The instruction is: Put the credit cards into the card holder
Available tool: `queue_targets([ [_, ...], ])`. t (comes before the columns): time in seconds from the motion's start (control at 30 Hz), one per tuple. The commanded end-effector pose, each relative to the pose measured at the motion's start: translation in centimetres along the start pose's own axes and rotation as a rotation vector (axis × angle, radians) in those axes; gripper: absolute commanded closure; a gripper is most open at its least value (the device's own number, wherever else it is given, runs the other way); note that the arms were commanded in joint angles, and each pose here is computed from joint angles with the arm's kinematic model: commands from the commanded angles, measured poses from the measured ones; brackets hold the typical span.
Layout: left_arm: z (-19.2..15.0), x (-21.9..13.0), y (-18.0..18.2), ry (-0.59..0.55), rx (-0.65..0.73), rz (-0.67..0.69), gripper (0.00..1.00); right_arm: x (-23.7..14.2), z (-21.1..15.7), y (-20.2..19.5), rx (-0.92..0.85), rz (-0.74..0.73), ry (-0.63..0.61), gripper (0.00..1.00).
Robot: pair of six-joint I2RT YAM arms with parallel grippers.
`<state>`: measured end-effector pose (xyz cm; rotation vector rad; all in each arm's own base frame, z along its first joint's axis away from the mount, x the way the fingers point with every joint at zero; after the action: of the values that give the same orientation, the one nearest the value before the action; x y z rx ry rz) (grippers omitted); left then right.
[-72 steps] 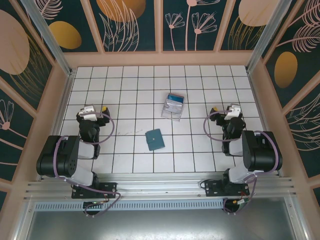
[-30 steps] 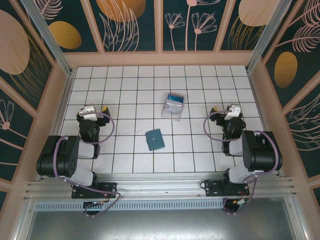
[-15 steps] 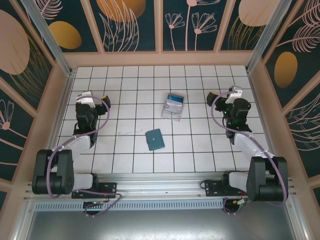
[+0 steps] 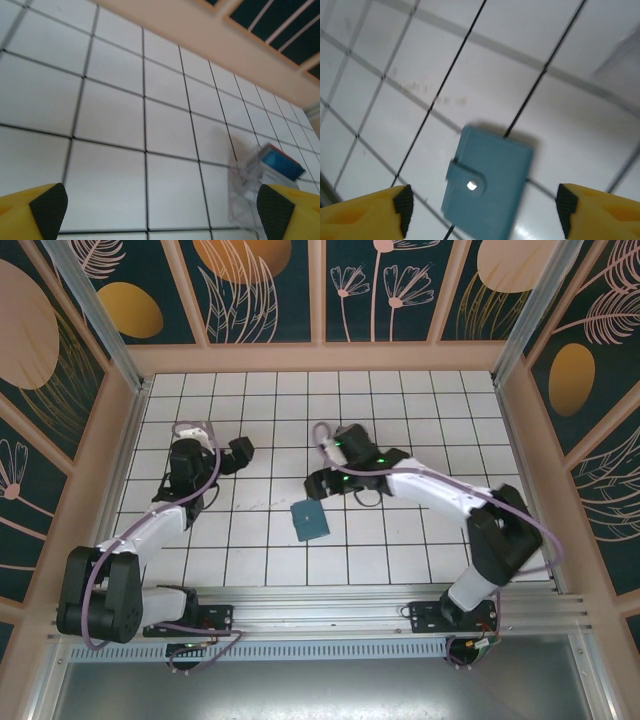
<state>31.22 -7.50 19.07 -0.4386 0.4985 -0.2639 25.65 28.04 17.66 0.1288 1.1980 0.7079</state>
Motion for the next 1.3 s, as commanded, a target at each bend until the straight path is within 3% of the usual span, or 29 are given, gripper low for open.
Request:
queue_targets([
  [0.0,-0.8,-0.2,-0.2,0.048,-0.070,0.002,0.01,1.6,-2.7,0.0,0.053,-0.138,0.265,0.32],
  [0.17,-1.7,-0.7,0.0,0.063,-0.050,0.004,0.01,3.6,-2.7,1.1,0.013,-0.256,0.337,0.34],
  [0.63,-2.1,0.2,-0.2,0.083,-0.023,-0.048,0.01,7.7,-2.3,2.2,-0.010,-0.359,0.378,0.41],
  [0.87,-2.3,0.0,0.0,0.080,-0.009,-0.040,0.01,9.2,-4.4,2.4,-0.042,-0.419,0.432,0.46],
  [1.0,-2.3,0.0,0.0,0.076,-0.015,-0.047,0.01,9.7,-5.5,2.0,-0.040,-0.455,0.447,0.55],
  [1.27,-2.1,-0.3,-0.2,0.061,-0.010,-0.054,0.01,9.9,-5.7,2.4,0.001,-0.407,0.405,0.82],
])
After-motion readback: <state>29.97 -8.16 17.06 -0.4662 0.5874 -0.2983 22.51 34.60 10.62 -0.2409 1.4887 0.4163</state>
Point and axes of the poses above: each hand's point on the last joint's axis, 136 mm out from that joint toward the fingers, its own x axis out along the fingers, its own y axis along the line the jaws close on, z = x × y, the point moved 8 cm from there along -x, back along the fingers, and after that the axes turned 7 degrees about x, right-handed, at the moved point
